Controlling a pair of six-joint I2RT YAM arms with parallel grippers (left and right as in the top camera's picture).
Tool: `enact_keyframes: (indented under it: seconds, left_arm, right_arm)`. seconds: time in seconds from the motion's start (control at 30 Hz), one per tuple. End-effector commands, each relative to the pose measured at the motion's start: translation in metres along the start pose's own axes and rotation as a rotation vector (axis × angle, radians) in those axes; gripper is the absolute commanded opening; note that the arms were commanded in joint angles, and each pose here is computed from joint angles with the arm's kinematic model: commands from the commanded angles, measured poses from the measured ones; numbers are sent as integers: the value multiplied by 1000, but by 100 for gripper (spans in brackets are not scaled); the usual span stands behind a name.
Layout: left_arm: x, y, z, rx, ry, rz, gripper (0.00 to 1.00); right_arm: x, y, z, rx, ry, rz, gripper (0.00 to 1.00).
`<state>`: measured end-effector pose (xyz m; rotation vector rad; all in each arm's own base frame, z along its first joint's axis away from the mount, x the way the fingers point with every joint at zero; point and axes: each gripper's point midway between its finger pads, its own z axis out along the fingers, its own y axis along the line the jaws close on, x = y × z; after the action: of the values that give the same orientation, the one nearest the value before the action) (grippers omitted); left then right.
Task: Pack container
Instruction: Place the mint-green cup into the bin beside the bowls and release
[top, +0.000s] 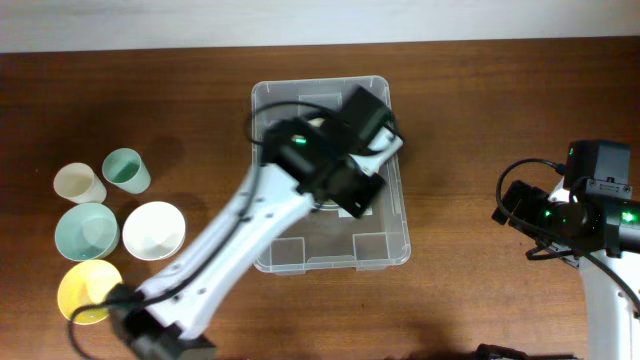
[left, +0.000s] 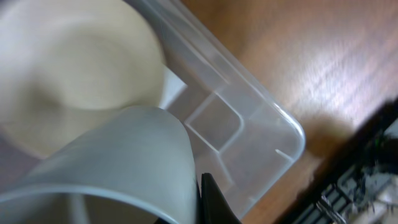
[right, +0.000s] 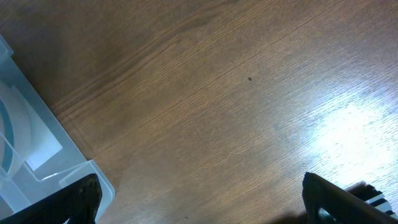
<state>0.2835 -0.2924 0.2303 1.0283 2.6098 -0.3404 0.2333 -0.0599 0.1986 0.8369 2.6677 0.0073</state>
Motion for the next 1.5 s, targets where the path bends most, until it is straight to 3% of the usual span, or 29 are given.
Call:
enact_keyframes:
  seconds: [0.0,0.23,0.5,0.57,0.63,0.87,1.1,1.17,1.2,1.33,1.47]
  left_arm:
    - [14,-20,41,35,131,29,1]
    - [36,-36,94,82,298,38,1]
    - [46,-32,134,72,380,29,1]
    - [45,-32,135,73,373,30,5]
    - [43,-32,135,73,366,31,20]
    - [41,-32,133,74,359,32,27]
    - [-11,-2,54,-96,174,68,34]
    - [-22,16,18,-163,105,51,44]
    - [-30,42,-15,-229,39,8,49]
    - [-28,105,-66,-314,-62,-145,64]
    - [12,209,-110,-430,-97,-443,68]
  right_arm:
    - [1,0,-2,-7,-7,8,99]
    - [1,0,-2,-7,-8,9,99]
    - [1,0,-2,-7,-7,8,99]
    - [1,0,-2,-7,-8,9,99]
    - [1,0,-2,-7,-8,9,99]
    - [1,-1,-2,-6,-8,9,99]
    - [-1,-5,-2,21,-19,-1,99]
    - [-1,-5,-2,21,-18,-11,99]
    - [-1,-5,-2,21,-18,-11,99]
    - [-1,-5,-2,21,-18,-15,99]
    - [0,-5,-2,21,-17,-15,99]
